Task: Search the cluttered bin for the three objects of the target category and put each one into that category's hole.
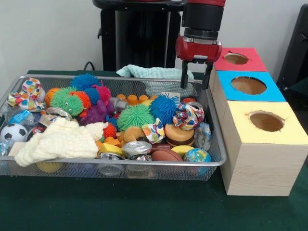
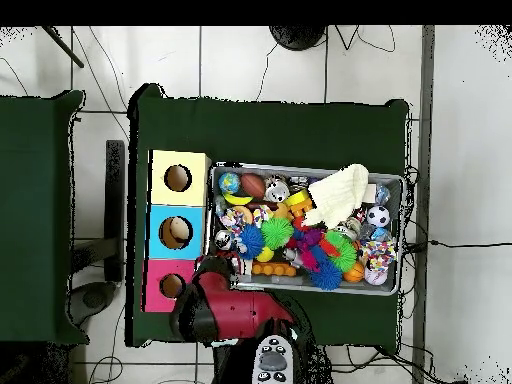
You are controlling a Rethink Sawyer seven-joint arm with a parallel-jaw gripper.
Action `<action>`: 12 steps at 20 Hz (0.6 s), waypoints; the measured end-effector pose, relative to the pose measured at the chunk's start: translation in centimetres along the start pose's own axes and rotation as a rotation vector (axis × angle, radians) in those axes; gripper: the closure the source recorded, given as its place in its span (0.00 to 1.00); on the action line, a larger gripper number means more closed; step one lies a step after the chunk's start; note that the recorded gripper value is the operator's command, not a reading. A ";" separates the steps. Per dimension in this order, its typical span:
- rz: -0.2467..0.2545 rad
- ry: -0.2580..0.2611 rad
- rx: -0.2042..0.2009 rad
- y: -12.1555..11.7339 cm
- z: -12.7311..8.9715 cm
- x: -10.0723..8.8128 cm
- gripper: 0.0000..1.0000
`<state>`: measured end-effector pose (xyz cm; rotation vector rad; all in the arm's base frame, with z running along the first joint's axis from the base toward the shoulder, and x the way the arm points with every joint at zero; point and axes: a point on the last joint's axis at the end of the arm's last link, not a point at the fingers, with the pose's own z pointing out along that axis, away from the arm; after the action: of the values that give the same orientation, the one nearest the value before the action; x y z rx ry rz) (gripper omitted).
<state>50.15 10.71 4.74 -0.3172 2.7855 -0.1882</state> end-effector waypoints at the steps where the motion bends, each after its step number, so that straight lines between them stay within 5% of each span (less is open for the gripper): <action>1: 0.000 -0.004 0.001 0.0 0.0 -0.1 0.00; 12: -0.011 0.011 -0.006 0.6 1.1 0.5 0.00</action>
<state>49.92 11.12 3.49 -0.3346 2.7962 -0.1849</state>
